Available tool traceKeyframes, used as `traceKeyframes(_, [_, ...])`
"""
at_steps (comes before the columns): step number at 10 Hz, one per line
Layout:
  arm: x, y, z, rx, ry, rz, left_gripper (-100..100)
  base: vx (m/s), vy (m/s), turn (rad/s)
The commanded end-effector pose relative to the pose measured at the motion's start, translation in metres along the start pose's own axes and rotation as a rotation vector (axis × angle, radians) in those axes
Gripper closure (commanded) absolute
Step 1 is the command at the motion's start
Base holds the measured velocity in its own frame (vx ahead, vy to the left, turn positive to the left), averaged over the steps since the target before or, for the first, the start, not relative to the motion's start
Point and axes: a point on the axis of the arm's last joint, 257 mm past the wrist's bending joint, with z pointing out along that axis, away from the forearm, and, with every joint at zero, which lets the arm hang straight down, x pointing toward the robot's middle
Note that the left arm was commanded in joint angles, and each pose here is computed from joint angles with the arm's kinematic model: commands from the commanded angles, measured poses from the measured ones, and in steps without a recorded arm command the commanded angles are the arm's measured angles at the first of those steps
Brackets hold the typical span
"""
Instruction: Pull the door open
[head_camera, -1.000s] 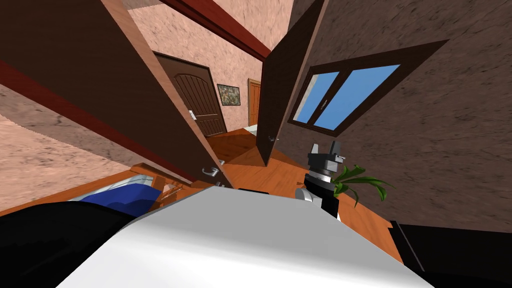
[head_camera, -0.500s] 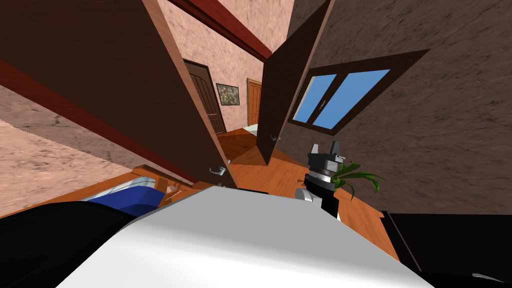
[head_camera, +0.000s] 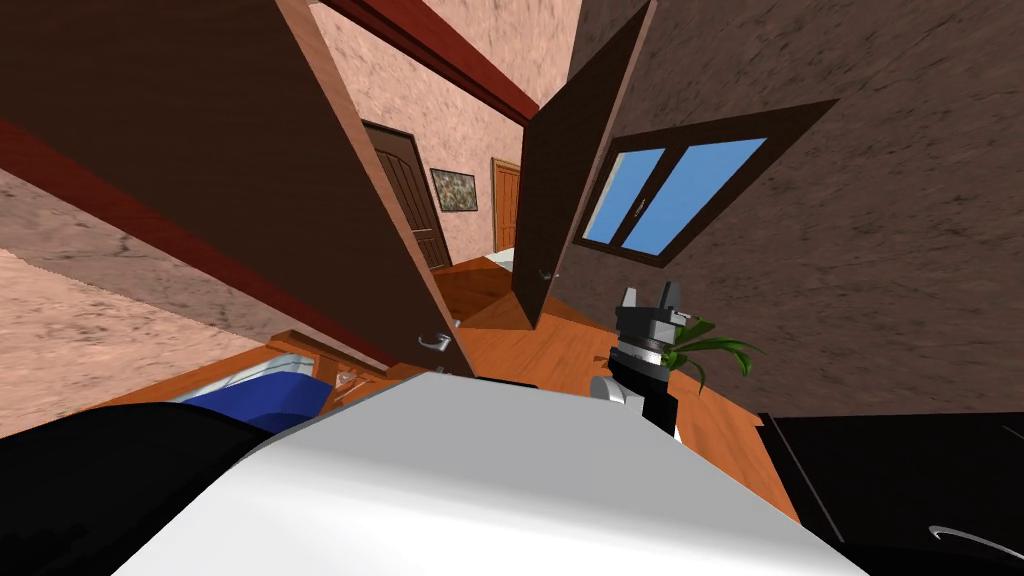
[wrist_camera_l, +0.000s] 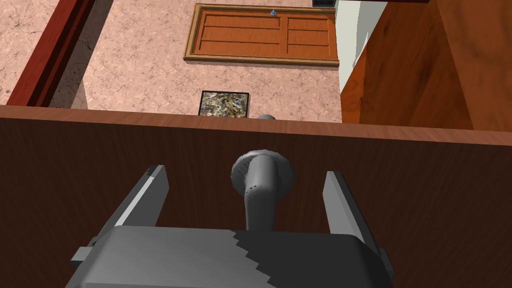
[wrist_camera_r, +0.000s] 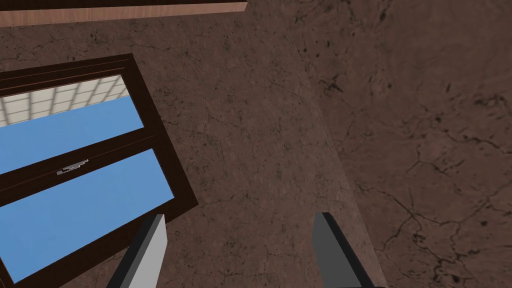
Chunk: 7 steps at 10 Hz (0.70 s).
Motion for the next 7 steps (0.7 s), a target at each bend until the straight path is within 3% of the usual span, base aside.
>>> traceKeyframes(1, [0.0000,0.0000,-0.0001,0.000,0.000,0.000,-100,0.007,0.023,-0.075])
traceKeyframes(4, [0.0000,0.0000,-0.0001,0.000,0.000,0.000,-100,0.004,-0.010,0.033])
traceKeyframes(7, [0.0000,0.0000,-0.0001,0.000,0.000,0.000,-100,0.003,0.009,-0.031])
